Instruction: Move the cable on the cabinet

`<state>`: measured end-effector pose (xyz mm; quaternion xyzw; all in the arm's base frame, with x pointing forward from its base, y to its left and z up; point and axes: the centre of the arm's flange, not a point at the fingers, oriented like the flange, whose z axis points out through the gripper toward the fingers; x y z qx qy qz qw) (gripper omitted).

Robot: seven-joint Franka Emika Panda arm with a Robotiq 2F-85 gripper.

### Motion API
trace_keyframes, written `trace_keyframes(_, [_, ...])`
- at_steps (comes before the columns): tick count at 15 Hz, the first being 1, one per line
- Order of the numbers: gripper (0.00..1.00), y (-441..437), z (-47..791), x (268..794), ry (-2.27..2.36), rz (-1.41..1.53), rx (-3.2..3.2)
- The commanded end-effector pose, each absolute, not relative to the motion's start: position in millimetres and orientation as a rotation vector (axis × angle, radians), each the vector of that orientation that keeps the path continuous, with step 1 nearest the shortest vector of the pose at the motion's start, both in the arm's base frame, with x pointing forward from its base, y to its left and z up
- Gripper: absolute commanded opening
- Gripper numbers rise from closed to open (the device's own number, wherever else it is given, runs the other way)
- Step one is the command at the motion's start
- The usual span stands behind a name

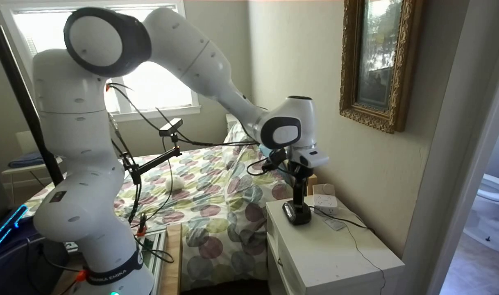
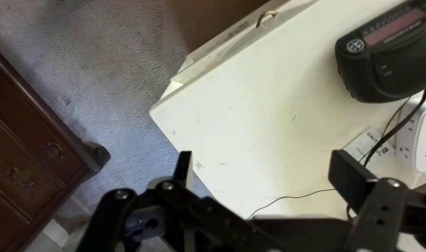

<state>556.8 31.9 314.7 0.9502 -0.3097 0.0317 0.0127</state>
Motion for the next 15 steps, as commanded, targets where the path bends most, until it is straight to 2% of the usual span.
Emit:
trace_keyframes(1, [1.00,45.6,306.1,637.7,-1.161,0.055,2.869])
trace_keyframes(5, [1.00,49.5,292.4,683.6,-1.418,0.065,2.734])
trace_keyframes(10, [1.00,40.1,272.7,715.3,-1.647,0.001,2.626])
trace_keyframes(13, [1.00,33.4,263.0,720.9,-1.708,-0.083,2.596])
trace_keyframes(14, [1.00,33.9,265.1,699.3,-1.641,-0.020,2.625])
trace_keyframes(15, [1.00,32.3,262.3,701.6,-1.650,-0.039,2.616])
